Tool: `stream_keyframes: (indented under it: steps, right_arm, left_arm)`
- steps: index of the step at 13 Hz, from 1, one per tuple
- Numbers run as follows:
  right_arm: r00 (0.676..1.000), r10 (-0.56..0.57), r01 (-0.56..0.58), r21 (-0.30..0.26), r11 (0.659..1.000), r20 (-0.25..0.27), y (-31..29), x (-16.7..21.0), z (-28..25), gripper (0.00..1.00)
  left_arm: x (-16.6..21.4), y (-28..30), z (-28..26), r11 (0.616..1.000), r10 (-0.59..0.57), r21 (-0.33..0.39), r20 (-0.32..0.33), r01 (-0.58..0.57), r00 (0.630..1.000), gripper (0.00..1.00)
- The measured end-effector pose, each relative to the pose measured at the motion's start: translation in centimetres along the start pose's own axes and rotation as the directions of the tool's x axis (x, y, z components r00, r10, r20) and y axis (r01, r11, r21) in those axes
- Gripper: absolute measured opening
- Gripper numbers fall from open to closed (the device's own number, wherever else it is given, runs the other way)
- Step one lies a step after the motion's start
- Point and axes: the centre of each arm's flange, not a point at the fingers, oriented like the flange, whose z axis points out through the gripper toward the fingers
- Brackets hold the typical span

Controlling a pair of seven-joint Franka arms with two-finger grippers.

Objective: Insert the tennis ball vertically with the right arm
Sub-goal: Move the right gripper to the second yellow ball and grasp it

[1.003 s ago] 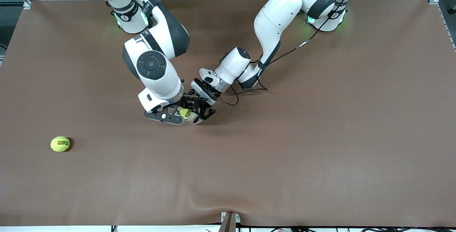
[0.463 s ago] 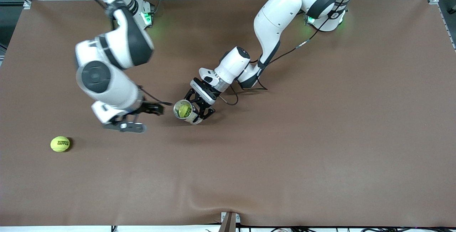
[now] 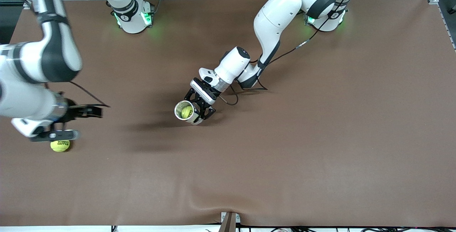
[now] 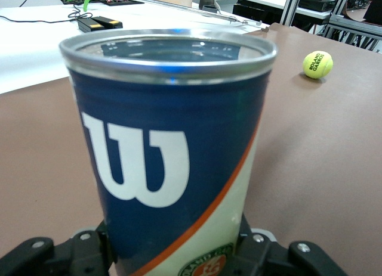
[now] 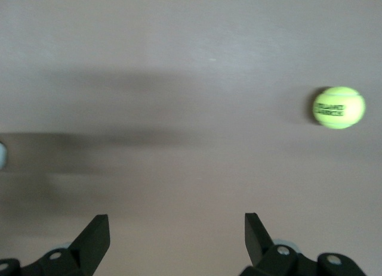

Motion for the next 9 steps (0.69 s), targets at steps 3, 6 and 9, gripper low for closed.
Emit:
stream_keyframes:
  steps: [3,6,9]
  right_arm:
    - [0.999,-0.029,0.03,0.011,0.999,-0.035,8.3,-0.9,1.3,1.0]
    - [0.994,-0.03,0.028,-0.016,0.999,-0.107,14.4,-1.4,5.5,1.0]
    - [0.991,-0.023,0.019,-0.035,0.999,-0.131,16.6,-2.0,11.2,1.0]
  left_arm:
    - [-0.1,0.0,0.0,1.0,0.0,0.0,0.001,0.0,1.0,0.78]
    - [-0.1,0.0,0.0,1.0,0.0,0.0,0.001,0.0,1.0,0.8]
    - [-0.1,0.0,0.0,1.0,0.0,0.0,0.001,0.0,1.0,0.78]
